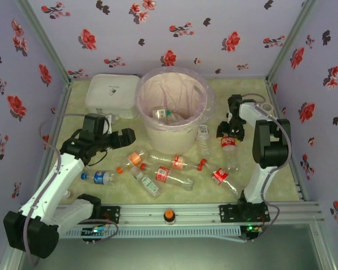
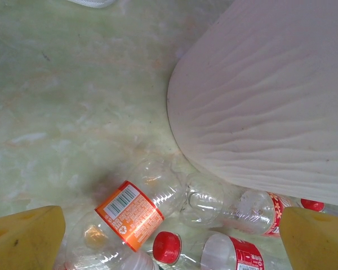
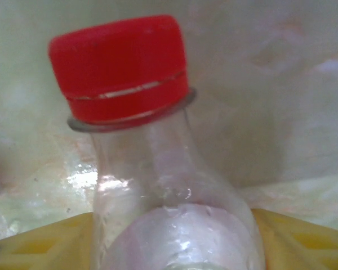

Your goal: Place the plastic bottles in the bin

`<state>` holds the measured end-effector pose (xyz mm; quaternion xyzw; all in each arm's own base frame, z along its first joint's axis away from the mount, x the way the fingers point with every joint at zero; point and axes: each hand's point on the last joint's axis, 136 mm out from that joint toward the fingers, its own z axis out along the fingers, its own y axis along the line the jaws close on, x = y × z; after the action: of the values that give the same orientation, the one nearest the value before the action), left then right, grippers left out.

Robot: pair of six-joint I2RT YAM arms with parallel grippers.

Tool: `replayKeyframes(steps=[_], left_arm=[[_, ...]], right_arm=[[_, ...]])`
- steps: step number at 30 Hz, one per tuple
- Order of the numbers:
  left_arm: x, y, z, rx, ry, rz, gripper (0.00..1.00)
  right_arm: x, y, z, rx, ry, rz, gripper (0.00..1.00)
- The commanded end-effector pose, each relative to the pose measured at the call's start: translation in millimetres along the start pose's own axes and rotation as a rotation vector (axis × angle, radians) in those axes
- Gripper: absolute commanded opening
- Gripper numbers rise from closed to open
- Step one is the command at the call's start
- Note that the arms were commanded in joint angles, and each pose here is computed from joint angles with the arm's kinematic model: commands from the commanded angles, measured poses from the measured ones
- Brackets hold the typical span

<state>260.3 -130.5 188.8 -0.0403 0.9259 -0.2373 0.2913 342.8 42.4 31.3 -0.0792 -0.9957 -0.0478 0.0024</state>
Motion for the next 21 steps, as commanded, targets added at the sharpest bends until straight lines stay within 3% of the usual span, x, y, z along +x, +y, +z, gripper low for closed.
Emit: replayKeyframes(steps=[1, 7, 11, 16, 21], left_arm=[[-13, -3, -5, 0.011, -0.034, 0.005, 0.98], [-23, 0, -9, 0.0, -0.052, -0.009, 0.98], [-27, 2, -11, -0.011, -0.053, -0.018, 0.98], [-28, 14, -14, -0.051, -0.051, -0.031, 0.98], [-30, 58, -24, -0.264, -0.043, -0.035, 0.98]], right_arm=[[-12, -1, -2, -0.001, -0.022, 0.002, 0.58], [-25, -9, -20, 0.032, -0.096, 0.03, 0.47], [-32, -12, -60, 0.009, -0.205, 0.066, 0.42], [-38, -12, -157, -0.058, -0.459, 0.101, 0.35], [-31, 0, -276, -0.167, -0.751, 0.09, 0.25]])
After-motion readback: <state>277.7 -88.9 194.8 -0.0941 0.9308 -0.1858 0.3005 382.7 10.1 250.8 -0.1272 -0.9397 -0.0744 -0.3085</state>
